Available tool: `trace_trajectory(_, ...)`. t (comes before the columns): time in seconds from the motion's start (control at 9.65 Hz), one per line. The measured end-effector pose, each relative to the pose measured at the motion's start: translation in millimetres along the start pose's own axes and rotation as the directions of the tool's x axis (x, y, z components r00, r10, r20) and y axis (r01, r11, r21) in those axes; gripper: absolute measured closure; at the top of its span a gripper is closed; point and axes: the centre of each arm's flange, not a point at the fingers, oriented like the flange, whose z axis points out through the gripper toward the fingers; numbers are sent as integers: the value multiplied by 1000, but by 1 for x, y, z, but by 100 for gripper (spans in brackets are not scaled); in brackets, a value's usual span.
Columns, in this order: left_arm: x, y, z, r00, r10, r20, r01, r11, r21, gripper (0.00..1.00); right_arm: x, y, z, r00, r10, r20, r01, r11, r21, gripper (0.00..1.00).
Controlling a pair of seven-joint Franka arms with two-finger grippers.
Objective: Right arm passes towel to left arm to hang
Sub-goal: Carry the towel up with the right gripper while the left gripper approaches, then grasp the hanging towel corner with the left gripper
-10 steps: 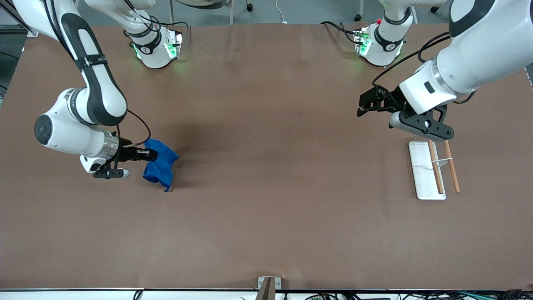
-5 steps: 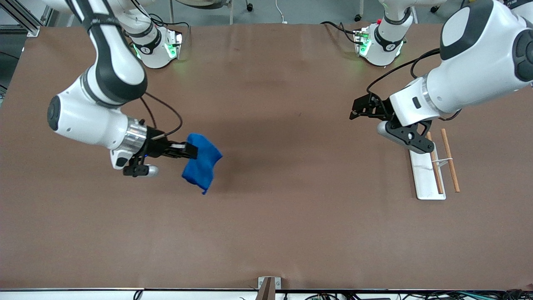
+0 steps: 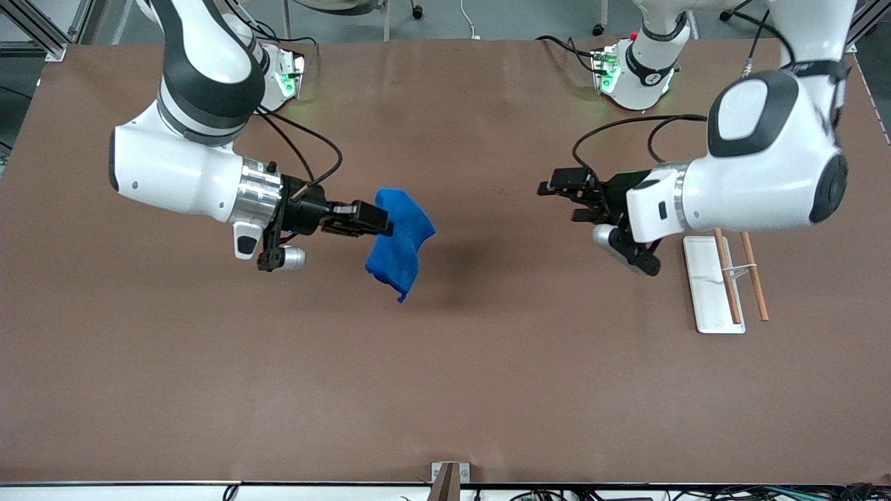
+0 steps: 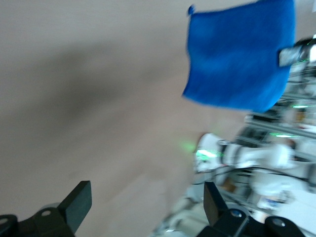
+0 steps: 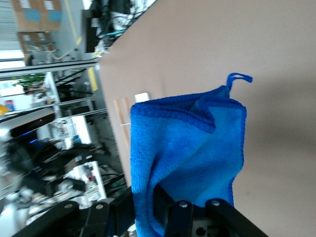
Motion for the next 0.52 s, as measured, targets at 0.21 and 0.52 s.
trace_trajectory(0.21, 21, -23, 6, 999, 19, -49, -31, 969, -247, 0, -13, -18, 15, 999, -30, 39, 23, 988, 155, 86)
trace_trajectory(0.52, 49, -62, 44, 997, -47, -53, 14, 866, -500, 0, -28, -35, 31, 997, -36, 73, 14, 959, 284, 86)
